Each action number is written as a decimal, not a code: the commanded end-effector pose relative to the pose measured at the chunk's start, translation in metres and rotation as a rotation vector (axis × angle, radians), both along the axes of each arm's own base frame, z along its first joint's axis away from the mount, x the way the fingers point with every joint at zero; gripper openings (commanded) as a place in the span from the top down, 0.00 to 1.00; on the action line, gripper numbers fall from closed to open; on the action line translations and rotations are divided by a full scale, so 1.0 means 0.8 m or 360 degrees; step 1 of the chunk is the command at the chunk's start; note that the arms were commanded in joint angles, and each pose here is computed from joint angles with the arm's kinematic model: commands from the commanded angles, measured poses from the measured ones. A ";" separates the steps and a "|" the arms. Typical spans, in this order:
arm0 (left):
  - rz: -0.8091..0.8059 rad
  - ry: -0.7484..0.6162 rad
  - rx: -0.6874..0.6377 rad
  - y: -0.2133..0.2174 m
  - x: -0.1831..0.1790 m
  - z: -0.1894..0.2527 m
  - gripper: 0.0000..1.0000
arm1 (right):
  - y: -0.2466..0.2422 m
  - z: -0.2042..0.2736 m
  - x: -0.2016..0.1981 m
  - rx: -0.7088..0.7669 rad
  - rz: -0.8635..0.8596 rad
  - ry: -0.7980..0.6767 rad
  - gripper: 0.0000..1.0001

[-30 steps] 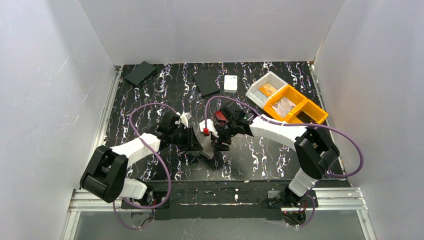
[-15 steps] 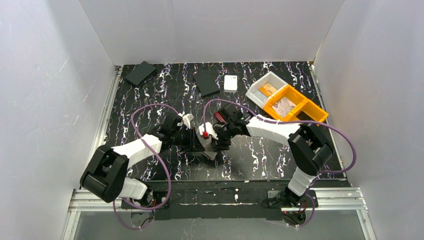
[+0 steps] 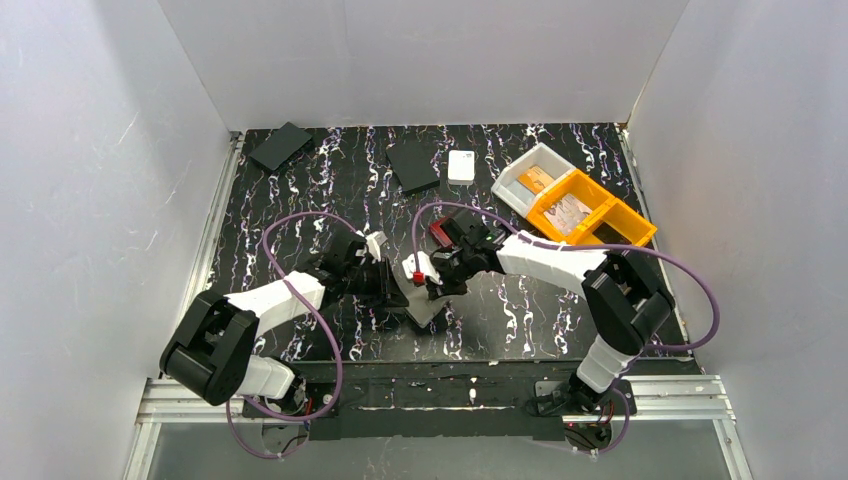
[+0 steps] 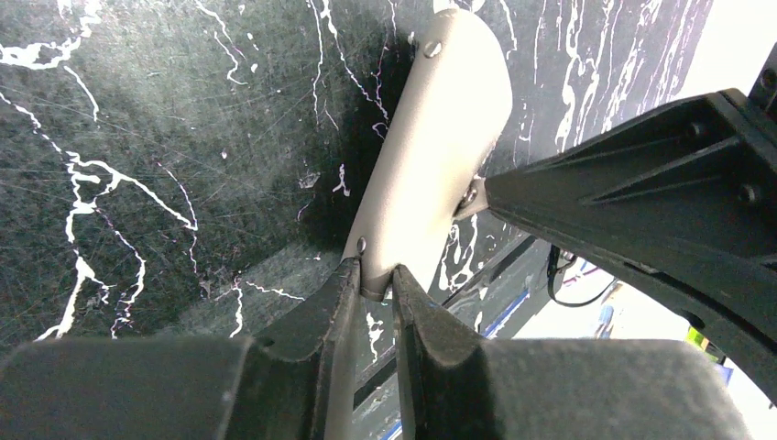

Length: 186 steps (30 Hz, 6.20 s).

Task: Take the credit cards out of the card holder
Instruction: Open the card holder at the center of the board.

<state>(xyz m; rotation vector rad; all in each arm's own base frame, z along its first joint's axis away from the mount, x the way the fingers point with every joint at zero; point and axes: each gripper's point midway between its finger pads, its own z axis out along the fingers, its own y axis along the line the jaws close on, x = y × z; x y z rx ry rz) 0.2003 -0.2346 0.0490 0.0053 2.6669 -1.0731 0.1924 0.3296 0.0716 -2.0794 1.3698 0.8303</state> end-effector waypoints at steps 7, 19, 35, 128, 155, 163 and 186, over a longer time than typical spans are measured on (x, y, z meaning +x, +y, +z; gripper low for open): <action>0.0136 -0.0046 0.0080 0.012 0.014 -0.010 1.00 | -0.023 0.019 -0.049 0.0038 0.0116 0.0112 0.99; 0.0120 -0.0068 0.0039 0.007 0.015 -0.006 1.00 | -0.014 0.027 -0.026 0.0126 -0.0082 0.0133 0.62; 0.0073 -0.0060 -0.0023 -0.003 0.006 -0.004 1.00 | 0.008 -0.004 -0.023 -0.0078 -0.0006 0.0284 0.52; -0.0131 -0.0577 0.0476 -0.137 -0.057 0.019 0.02 | -0.133 0.044 -0.055 0.0138 -0.0422 0.0300 0.99; 0.0012 -0.0285 0.0366 -0.093 -0.076 -0.006 0.68 | -0.154 0.024 -0.023 0.0032 -0.0634 0.0199 0.99; 0.0138 -0.0190 0.0320 -0.065 -0.065 -0.025 0.80 | -0.170 0.003 0.006 -0.0091 -0.0830 0.0095 0.99; -0.0253 -0.0769 -0.0173 -0.088 -0.071 0.162 0.50 | -0.149 0.077 -0.027 0.0340 -0.0713 0.0419 0.46</action>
